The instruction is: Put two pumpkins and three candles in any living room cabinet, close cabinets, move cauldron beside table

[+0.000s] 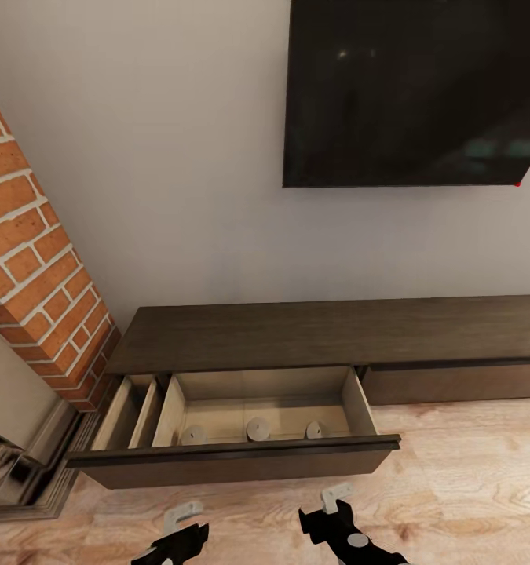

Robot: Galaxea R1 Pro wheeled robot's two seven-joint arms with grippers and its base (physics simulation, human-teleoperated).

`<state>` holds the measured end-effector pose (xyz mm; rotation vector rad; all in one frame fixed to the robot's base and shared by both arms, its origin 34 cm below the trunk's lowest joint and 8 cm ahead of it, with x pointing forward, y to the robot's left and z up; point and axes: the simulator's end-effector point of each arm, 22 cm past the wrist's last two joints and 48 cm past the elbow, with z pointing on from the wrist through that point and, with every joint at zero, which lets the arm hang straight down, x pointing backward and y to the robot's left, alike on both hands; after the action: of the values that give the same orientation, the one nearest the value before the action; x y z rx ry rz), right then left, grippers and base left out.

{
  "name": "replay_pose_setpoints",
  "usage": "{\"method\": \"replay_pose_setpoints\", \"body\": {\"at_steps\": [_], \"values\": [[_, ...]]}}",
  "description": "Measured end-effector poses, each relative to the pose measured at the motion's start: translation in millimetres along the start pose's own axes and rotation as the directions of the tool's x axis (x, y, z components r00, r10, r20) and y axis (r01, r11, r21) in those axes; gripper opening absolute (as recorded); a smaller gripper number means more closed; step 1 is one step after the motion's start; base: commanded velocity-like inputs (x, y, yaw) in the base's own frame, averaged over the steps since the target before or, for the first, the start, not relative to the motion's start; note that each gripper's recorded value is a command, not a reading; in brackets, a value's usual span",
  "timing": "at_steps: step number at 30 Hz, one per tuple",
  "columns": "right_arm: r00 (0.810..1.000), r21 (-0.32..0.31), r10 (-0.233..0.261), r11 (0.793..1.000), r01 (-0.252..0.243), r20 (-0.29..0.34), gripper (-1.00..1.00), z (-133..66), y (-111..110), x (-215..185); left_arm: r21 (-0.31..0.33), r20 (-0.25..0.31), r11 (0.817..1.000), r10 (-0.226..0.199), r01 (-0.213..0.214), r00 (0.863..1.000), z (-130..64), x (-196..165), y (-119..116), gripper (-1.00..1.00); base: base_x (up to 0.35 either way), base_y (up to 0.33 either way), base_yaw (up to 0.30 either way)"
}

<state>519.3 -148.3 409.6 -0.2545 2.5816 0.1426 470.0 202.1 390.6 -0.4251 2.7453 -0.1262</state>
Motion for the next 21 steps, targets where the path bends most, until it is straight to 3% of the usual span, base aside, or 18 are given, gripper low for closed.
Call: {"method": "replay_pose_setpoints", "body": {"at_steps": [3, 6, 11, 18, 21], "values": [[1.0, 0.022, -0.006, 1.0, 0.007, -0.009, 1.0, -0.7, -0.4, 4.1, -0.013, 0.03, 0.996, 0.091, -0.091, 0.995, 0.0, -8.5, 0.5, 1.0, 0.0, 0.0, 0.0], [1.0, 0.046, -0.01, 0.999, 0.01, -0.009, 1.0, -0.9, -4.9, 4.1, -0.055, 0.046, 0.991, 0.128, -0.126, 0.991, -0.6, -12.9, 5.7, 1.0, 0.0, 0.0, 0.0], [1.0, 0.081, -0.01, 0.997, 0.01, -0.006, 1.0, -1.3, -9.7, 2.8, -0.141, 0.061, 0.981, 0.141, -0.131, 0.988, -3.5, -16.5, 9.7, 1.0, 0.0, 0.0, 0.0], [1.0, 0.123, -0.012, 0.992, 0.012, 0.002, 1.0, -2.1, -18.0, 0.3, -0.15, 0.093, 0.981, 0.137, -0.122, 0.986, -4.5, -26.3, 6.2, 1.0, 0.0, 0.0, 0.0], [0.999, 0.126, -0.009, 0.992, 0.005, 0.033, 1.0, -2.3, -19.2, -6.5, -0.142, 0.1, 0.982, 0.136, -0.122, 0.986, -4.7, -28.8, 2.8, 1.0, 0.0, 0.0, 0.0]]}}
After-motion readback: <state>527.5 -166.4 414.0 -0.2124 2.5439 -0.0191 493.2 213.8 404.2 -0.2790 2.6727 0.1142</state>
